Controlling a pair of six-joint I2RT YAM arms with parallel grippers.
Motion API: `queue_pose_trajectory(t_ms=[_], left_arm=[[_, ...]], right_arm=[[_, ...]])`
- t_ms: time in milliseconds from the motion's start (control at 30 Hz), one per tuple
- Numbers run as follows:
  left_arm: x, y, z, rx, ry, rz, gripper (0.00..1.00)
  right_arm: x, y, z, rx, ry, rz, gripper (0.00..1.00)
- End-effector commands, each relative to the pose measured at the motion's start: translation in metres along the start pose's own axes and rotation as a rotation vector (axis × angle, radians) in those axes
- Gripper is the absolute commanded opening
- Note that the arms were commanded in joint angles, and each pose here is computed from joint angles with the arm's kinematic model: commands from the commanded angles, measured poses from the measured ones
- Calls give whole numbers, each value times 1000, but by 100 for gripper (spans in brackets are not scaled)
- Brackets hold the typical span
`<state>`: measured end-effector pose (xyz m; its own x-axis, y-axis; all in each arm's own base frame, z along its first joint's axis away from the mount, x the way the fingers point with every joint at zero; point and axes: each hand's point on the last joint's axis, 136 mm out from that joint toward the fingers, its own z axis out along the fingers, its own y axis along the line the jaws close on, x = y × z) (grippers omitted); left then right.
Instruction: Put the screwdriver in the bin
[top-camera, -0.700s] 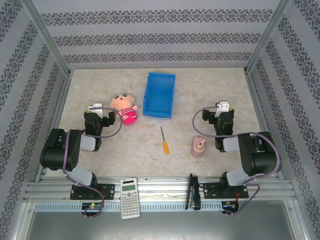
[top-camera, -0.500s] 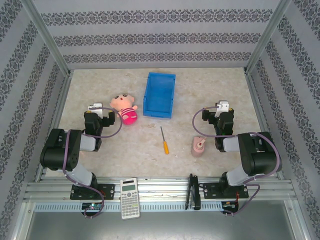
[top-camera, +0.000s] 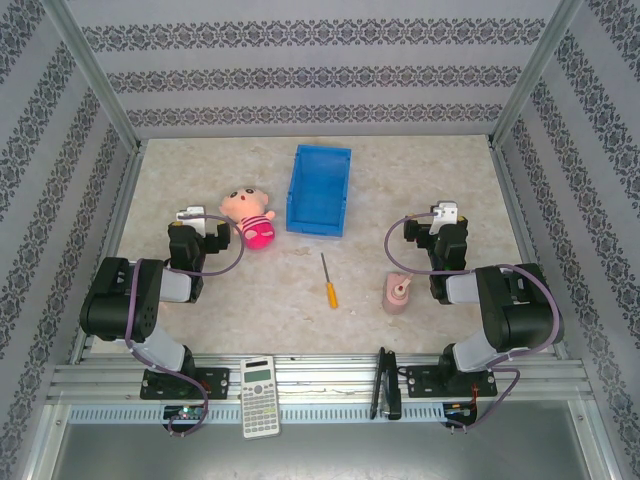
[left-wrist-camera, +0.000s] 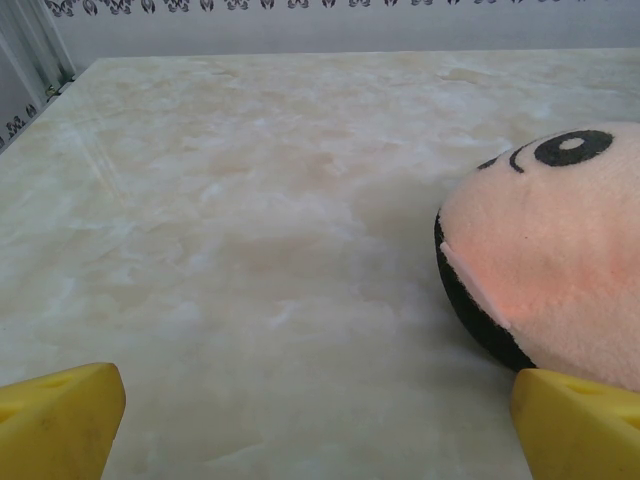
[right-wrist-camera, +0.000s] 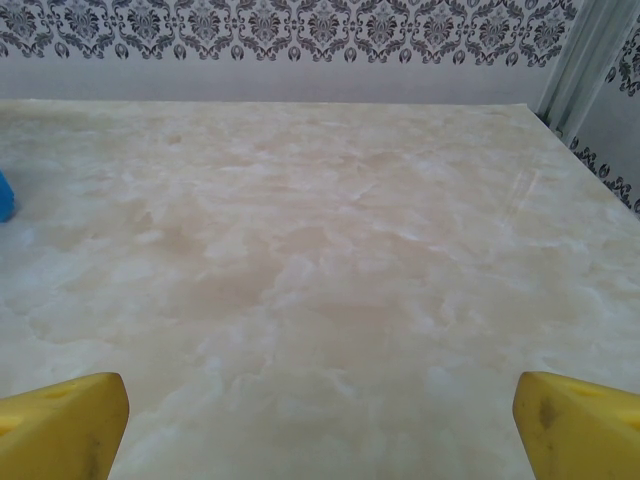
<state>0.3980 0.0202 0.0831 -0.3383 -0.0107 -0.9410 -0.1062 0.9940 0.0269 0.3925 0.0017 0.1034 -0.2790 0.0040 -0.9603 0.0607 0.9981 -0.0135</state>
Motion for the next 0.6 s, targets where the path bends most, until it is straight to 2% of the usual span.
queue_pose_trajectory(t_ms=[0, 567], left_arm=[[-5, -5, -1, 18, -7, 4, 99], [-5, -10, 0, 48, -4, 15, 99]], right_arm=[[1, 0, 0, -9, -4, 0, 98], [3, -4, 0, 9, 3, 12, 98]])
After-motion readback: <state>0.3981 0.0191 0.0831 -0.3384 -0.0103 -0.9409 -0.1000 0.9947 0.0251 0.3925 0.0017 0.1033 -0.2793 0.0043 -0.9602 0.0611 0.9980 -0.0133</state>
